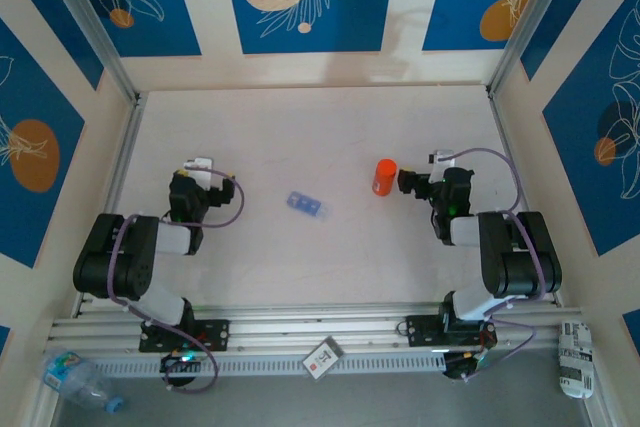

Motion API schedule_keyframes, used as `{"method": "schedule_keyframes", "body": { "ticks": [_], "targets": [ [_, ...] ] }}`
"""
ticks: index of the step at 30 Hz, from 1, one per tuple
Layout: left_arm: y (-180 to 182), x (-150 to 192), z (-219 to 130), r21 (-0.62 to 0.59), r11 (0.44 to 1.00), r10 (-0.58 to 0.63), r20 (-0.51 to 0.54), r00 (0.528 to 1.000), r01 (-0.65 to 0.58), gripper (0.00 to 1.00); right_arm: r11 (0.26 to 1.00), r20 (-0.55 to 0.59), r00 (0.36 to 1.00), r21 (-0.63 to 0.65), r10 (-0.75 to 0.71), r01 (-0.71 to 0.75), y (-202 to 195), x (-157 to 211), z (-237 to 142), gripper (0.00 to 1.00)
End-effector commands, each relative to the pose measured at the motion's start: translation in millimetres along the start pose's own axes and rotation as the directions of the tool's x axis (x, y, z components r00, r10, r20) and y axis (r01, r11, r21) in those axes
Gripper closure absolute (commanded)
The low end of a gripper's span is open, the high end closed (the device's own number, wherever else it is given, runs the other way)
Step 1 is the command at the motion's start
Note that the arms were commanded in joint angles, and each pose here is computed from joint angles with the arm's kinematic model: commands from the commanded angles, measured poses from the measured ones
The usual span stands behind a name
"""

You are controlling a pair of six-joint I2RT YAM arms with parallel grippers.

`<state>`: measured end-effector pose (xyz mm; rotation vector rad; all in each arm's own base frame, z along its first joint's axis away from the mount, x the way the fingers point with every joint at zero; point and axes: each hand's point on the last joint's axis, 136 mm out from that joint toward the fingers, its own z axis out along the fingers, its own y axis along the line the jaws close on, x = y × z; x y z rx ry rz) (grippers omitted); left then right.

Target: Sort the pills into containers

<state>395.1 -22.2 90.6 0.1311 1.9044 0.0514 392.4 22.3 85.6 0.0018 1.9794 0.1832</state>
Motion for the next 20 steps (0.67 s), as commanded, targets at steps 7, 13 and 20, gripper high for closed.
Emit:
{"method": "schedule_keyframes", "body": {
  "ticks": [7,13,20],
  "targets": [
    [-2.1,-0.3,1.0,0.02,1.0,-0.019,-0.002,1.0,0.019,0.0,1.0,0.022,1.0,-0.02,-0.013,0.013,4.6,-8.2,1.2,0.01],
    [-2.3,0.0,1.1,0.021,1.0,-0.02,-0.004,1.0,0.02,0.0,1.0,0.016,1.0,-0.023,-0.01,0.01,4.4,-7.2,2.0,0.01],
    [-2.3,-0.7,0.9,0.021,1.0,-0.02,-0.001,1.0,0.02,0.0,1.0,0.022,1.0,-0.026,-0.014,0.014,5.1,-8.3,1.2,0.01]
  ]
}}
